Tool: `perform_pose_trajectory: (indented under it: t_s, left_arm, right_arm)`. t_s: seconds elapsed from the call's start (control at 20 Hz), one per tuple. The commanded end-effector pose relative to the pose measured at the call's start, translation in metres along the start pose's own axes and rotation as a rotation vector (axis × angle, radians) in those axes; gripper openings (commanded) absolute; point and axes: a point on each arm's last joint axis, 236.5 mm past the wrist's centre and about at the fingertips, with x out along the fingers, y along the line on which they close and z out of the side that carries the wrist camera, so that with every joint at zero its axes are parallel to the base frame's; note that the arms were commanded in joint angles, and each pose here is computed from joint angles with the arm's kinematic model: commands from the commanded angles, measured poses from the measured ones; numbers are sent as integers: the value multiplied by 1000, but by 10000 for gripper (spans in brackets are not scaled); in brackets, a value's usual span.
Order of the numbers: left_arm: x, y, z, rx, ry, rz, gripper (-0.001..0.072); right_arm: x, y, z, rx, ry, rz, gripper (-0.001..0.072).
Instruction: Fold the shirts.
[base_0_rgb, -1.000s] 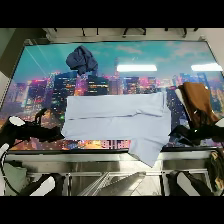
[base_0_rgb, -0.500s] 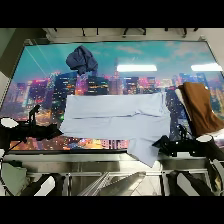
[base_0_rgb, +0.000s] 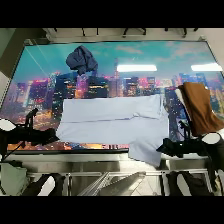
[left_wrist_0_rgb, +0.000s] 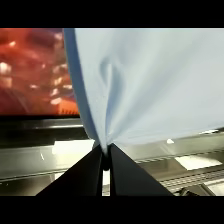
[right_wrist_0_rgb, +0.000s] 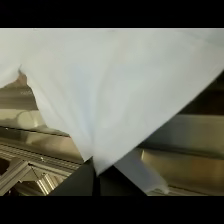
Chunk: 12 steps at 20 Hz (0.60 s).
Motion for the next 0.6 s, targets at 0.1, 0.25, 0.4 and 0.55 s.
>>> perform_pose_trajectory:
  t_s: [0.1,0.25,0.4,0.55]
  left_arm:
    - [-32,0,-41,-33,-9,123,13]
    - [-42,2,-67,70,23,241,13]
    - [-45,9,-64,119,8,313,12]
    - [-28,16,-41,96,35,309,12]
  right_arm:
    - [-49,2,-30,19,-140,-141,24]
    - [-61,6,-53,-21,-69,-165,23]
    - [-78,20,-14,-47,-193,-152,23]
    - [-85,35,37,-87,-240,-107,24]
